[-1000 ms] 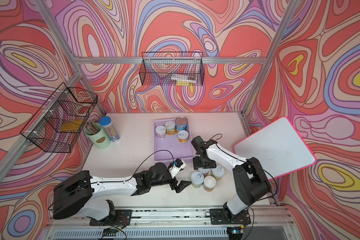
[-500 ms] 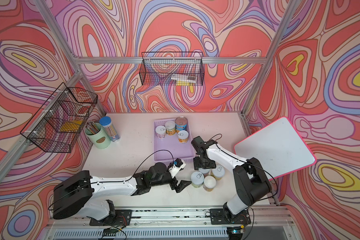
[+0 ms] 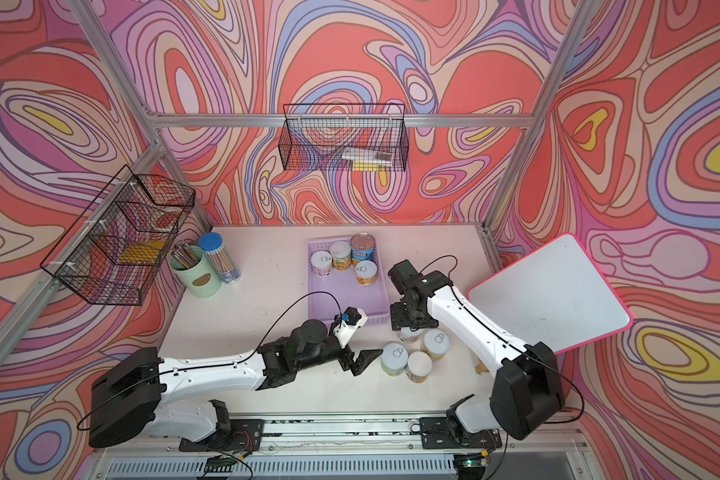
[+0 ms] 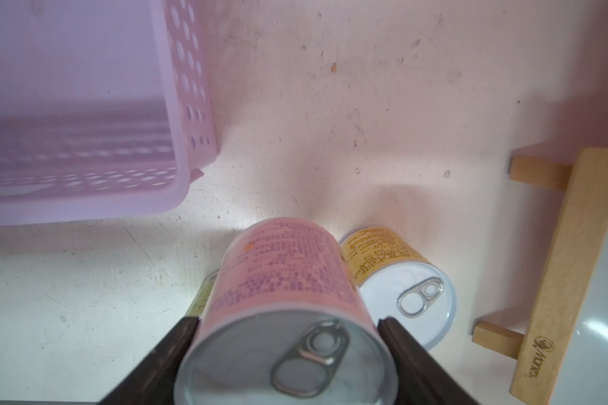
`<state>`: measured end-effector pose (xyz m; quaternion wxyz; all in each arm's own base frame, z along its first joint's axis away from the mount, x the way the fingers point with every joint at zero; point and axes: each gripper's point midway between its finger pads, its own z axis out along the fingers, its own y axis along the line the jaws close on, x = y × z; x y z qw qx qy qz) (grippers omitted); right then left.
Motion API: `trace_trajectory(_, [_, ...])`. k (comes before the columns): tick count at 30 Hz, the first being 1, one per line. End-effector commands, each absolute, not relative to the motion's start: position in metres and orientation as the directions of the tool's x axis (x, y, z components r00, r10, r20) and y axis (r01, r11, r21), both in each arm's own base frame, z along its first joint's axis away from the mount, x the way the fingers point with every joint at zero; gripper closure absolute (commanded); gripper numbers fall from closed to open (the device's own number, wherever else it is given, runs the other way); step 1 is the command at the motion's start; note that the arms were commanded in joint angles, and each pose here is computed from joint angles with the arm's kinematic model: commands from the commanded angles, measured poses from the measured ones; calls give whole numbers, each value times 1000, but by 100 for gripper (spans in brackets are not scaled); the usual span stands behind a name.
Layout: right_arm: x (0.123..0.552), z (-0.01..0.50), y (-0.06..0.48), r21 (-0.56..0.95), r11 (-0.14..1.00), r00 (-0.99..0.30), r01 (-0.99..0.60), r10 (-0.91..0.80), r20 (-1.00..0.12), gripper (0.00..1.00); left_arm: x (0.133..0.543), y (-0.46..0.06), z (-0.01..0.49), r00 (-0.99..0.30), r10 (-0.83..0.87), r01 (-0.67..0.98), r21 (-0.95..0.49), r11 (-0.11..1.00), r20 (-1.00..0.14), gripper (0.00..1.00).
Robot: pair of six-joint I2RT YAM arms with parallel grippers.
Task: Put the canned food in the basket
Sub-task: Place the canned food in the basket.
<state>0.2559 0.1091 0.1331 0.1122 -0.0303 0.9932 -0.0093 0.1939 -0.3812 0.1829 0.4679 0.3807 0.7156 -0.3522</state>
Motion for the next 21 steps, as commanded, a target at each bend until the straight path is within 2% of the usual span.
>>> trace_trajectory(1, [255,153,105,-40,997,-963,-68,-76,-259,33,198,-381,205,-219,213,883,-101,458,-952,1])
trace_trajectory(9, [260,172,105,-35,997,-949,-72,-79,-305,37,210,-371,216,-215,184,883,-110,456,-959,1])
trace_trajectory(21, [295,196,130,-4,993,-923,-119,-112,-369,39,246,-315,217,-263,133,813,-145,564,-956,1])
